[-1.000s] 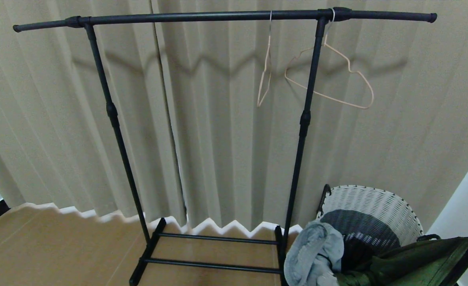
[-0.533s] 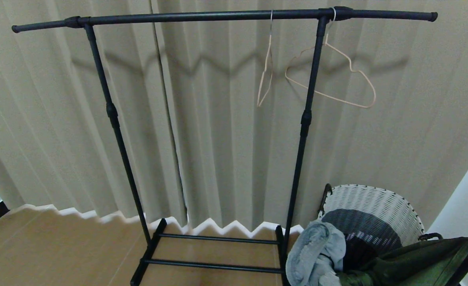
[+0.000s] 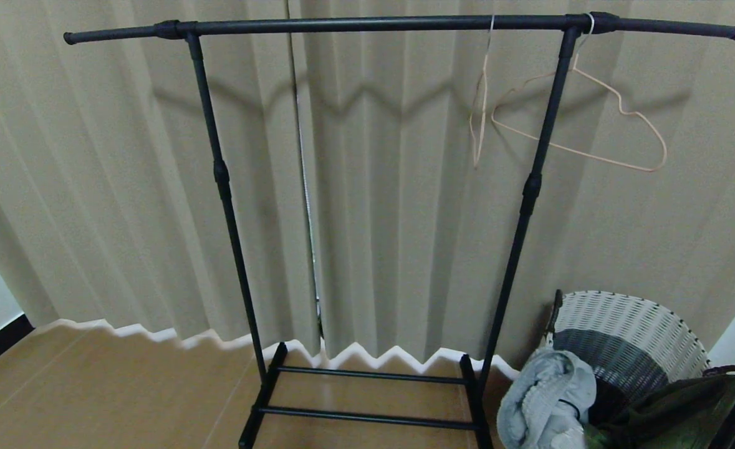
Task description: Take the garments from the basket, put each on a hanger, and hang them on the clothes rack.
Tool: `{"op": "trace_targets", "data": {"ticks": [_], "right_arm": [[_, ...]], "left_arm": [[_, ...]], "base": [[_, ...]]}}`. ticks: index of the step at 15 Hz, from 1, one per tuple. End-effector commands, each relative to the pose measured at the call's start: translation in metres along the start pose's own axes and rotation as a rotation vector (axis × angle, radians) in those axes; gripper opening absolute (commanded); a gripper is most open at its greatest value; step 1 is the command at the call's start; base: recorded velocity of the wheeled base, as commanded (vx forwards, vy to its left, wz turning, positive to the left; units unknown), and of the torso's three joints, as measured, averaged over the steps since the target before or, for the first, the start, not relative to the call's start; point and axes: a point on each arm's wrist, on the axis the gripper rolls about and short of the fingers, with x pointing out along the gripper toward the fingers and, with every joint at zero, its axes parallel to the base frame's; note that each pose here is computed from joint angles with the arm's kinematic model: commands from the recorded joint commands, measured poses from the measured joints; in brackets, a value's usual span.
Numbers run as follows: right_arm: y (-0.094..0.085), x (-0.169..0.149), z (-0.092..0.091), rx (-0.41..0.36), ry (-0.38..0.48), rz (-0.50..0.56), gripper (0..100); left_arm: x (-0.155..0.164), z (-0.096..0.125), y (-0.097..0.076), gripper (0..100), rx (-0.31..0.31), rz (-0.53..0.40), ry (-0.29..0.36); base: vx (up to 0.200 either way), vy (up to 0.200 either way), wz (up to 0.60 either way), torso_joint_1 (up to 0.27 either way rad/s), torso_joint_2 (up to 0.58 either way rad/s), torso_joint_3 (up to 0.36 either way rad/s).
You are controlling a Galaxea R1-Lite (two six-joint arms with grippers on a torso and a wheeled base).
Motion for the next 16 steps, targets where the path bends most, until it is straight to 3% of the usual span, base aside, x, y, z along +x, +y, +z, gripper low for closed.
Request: {"op": "trace_targets", "data": {"ticks": [1,5,7,10,12,14,15,16], "right_arm": [[0.001,0.001,-0.002,0.000,0.008,0.004,0],[0.001,0.001,0.001,-0.006,-0.008,0.017,0],[0.002,0.000,0.012,-0.034,-0.061,0.049,0],[0.002,-0.003,0.041,-0.079,-0.160,0.109,0],[0.004,-0.001,0.066,-0.109,-0.220,0.173,0],[0.008,-0.001,0.092,-0.108,-0.281,0.232,0],[0.010,0.001,0.109,-0.110,-0.311,0.260,0],[0.011,0.002,0.112,-0.112,-0.315,0.267,0]], "left_arm": [[0.000,0.000,0.000,100,-0.004,0.012,0.001],[0.000,0.000,0.000,100,-0.027,0.013,0.001],[0.000,0.000,0.000,100,-0.023,0.010,0.001],[0.000,0.000,0.000,100,0.023,-0.003,0.001],[0.000,0.000,-0.003,100,0.062,-0.127,-0.012],[0.001,0.023,-0.003,100,0.069,-0.239,-0.030],[0.007,0.045,-0.002,100,0.067,-0.253,-0.016],[0.009,0.049,-0.001,100,0.066,-0.257,-0.011]], "base": [[0.000,0.000,0.00,0.000,0.00,0.000],[0.000,0.000,0.00,0.000,0.00,0.000],[0.000,0.000,0.00,0.000,0.00,0.000],[0.000,0.000,0.00,0.000,0.00,0.000],[0.000,0.000,0.00,0.000,0.00,0.000],[0.000,0.000,0.00,0.000,0.00,0.000],[0.000,0.000,0.00,0.000,0.00,0.000],[0.000,0.000,0.00,0.000,0.00,0.000]]}}
